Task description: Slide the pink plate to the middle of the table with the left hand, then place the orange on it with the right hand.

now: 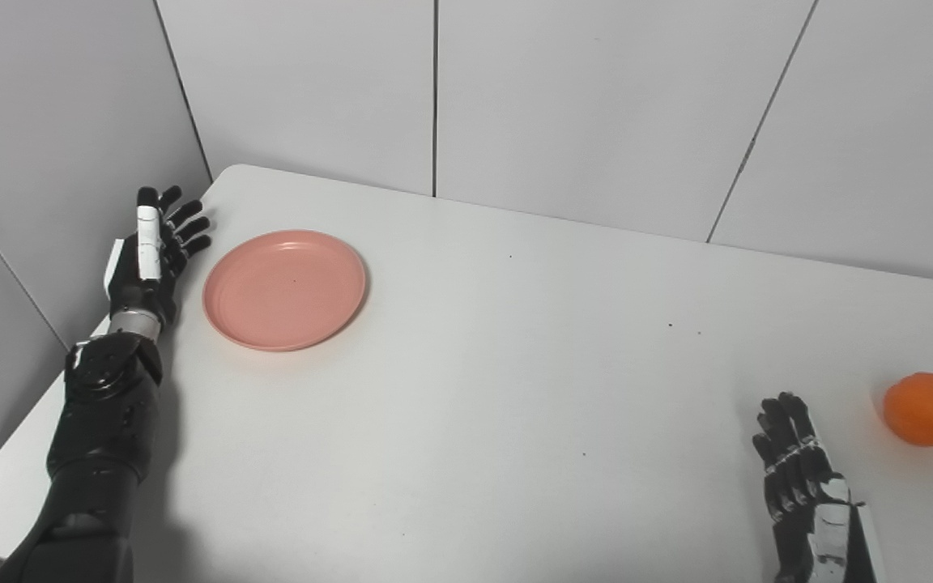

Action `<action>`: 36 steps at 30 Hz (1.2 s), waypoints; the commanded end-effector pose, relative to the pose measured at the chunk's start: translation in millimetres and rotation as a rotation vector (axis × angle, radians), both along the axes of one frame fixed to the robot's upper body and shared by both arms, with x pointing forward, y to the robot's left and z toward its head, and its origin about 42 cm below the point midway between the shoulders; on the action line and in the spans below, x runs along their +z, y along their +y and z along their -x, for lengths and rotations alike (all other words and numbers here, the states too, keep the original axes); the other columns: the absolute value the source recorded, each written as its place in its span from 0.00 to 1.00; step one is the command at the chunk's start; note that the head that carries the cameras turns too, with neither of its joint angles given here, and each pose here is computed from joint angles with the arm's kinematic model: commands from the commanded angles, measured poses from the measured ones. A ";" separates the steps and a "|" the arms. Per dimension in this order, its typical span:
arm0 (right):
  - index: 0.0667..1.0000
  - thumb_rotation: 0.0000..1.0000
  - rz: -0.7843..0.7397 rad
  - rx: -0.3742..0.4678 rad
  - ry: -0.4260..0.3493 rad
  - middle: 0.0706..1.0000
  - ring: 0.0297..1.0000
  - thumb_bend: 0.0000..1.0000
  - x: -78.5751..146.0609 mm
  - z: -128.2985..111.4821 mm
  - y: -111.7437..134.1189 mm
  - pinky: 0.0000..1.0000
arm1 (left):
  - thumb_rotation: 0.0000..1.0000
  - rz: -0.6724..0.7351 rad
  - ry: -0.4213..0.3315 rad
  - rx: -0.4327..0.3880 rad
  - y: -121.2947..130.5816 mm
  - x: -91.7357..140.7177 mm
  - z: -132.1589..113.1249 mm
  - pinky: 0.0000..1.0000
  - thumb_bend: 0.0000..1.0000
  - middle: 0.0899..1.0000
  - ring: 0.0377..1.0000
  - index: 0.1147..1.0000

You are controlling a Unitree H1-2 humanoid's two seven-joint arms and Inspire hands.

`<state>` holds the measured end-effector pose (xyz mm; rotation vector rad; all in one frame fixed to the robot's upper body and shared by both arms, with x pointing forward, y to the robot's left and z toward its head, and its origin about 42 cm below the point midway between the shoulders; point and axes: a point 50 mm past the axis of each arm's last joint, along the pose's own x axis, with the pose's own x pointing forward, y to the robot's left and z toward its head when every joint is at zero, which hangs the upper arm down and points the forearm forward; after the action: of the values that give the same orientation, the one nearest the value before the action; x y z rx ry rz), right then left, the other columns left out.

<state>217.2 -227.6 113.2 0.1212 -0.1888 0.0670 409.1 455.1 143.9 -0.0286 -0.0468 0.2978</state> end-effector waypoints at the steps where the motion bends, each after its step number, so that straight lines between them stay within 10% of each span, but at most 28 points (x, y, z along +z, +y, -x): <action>1: 0.93 1.00 0.023 -0.010 0.059 0.94 0.98 0.85 -13.1 15.5 -7.3 1.00 | 1.00 -0.004 -0.036 -0.049 -11.0 15.5 -11.2 0.77 1.00 0.82 0.80 0.83; 36: 0.94 0.99 0.033 -0.003 0.058 0.93 0.97 0.86 -8.2 15.2 3.3 1.00 | 1.00 0.259 0.030 -0.201 -102.3 -0.4 9.4 0.77 1.00 0.83 0.82 0.90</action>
<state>217.1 -222.9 114.7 0.0915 -0.1825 0.0729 396.9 359.2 145.8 -0.2540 0.0010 0.1090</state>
